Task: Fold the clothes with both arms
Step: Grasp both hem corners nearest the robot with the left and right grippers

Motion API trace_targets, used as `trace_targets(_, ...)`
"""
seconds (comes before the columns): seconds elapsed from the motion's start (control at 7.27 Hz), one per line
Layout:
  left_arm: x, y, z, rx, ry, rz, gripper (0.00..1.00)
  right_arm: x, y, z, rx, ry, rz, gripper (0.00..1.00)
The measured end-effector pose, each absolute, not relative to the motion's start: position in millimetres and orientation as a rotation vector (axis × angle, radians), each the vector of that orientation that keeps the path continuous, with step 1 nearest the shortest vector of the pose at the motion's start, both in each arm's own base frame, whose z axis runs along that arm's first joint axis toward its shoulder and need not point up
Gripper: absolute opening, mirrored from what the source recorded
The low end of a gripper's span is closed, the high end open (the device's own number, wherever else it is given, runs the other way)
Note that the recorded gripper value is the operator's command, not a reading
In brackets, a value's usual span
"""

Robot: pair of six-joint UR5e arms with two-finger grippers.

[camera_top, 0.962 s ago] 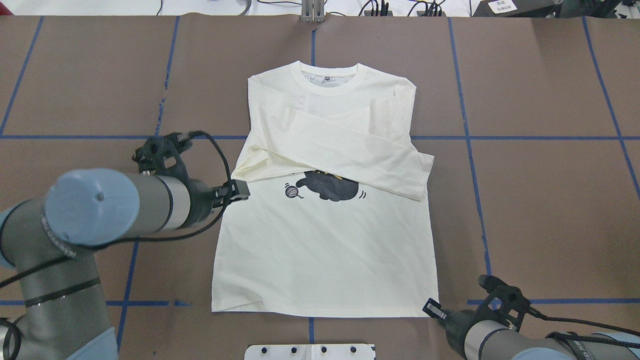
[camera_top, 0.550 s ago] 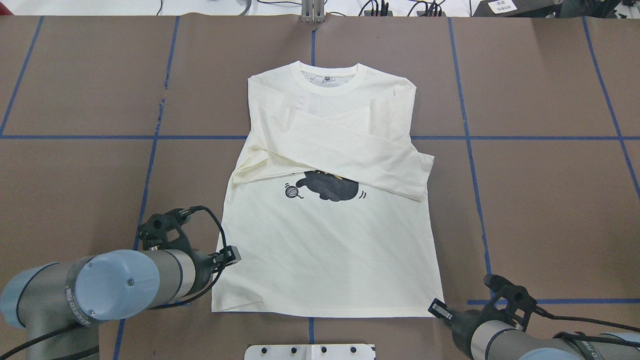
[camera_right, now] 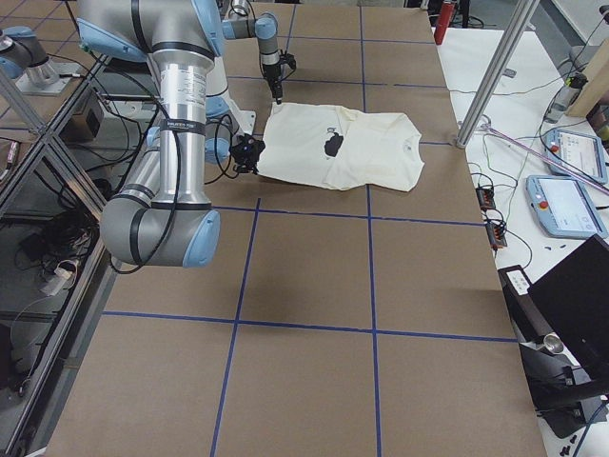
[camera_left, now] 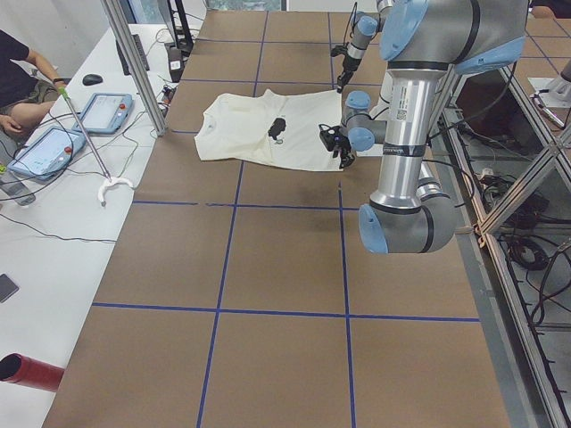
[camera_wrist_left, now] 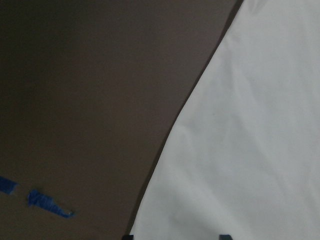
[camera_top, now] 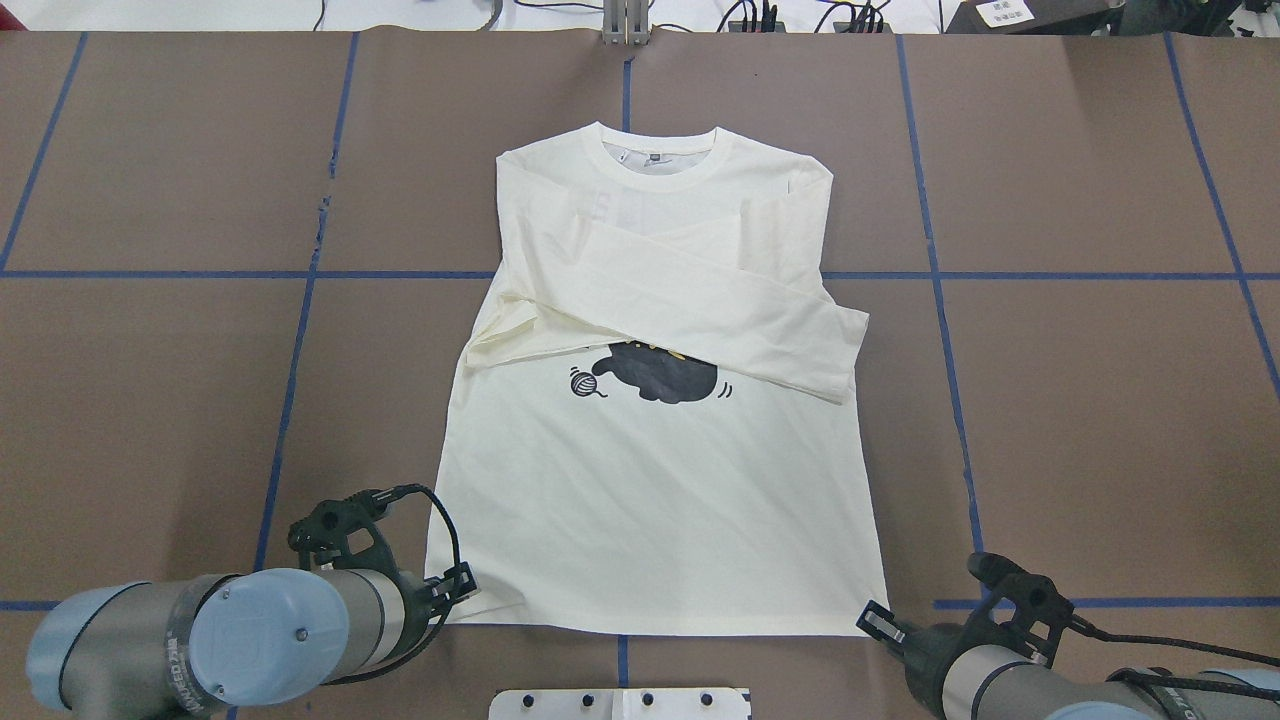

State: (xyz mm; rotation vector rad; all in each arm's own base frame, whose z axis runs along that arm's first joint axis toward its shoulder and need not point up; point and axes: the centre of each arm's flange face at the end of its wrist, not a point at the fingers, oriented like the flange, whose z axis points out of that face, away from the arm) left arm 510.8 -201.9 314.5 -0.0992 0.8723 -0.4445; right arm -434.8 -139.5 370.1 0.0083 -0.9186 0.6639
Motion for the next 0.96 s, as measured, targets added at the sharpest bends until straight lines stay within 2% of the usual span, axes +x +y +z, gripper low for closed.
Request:
trace_targets(0.41, 516.2, -197.8, 320.8, -0.121, 0.854, -0.428, 0.52, -435.7, -136.5, 369.5, 0.012, -0.922, 0.66, 0.0)
trace_targets(0.82, 517.8, -197.5, 323.2, -0.122, 0.847, -0.423, 0.26, -435.7, -136.2, 369.1, 0.013, -0.923, 0.659, 0.0)
trace_targets(0.96, 518.0, -197.5, 323.8, -0.122, 0.846, -0.423, 0.08, -435.7, -136.2, 369.1, 0.013, -0.923, 0.66, 0.0)
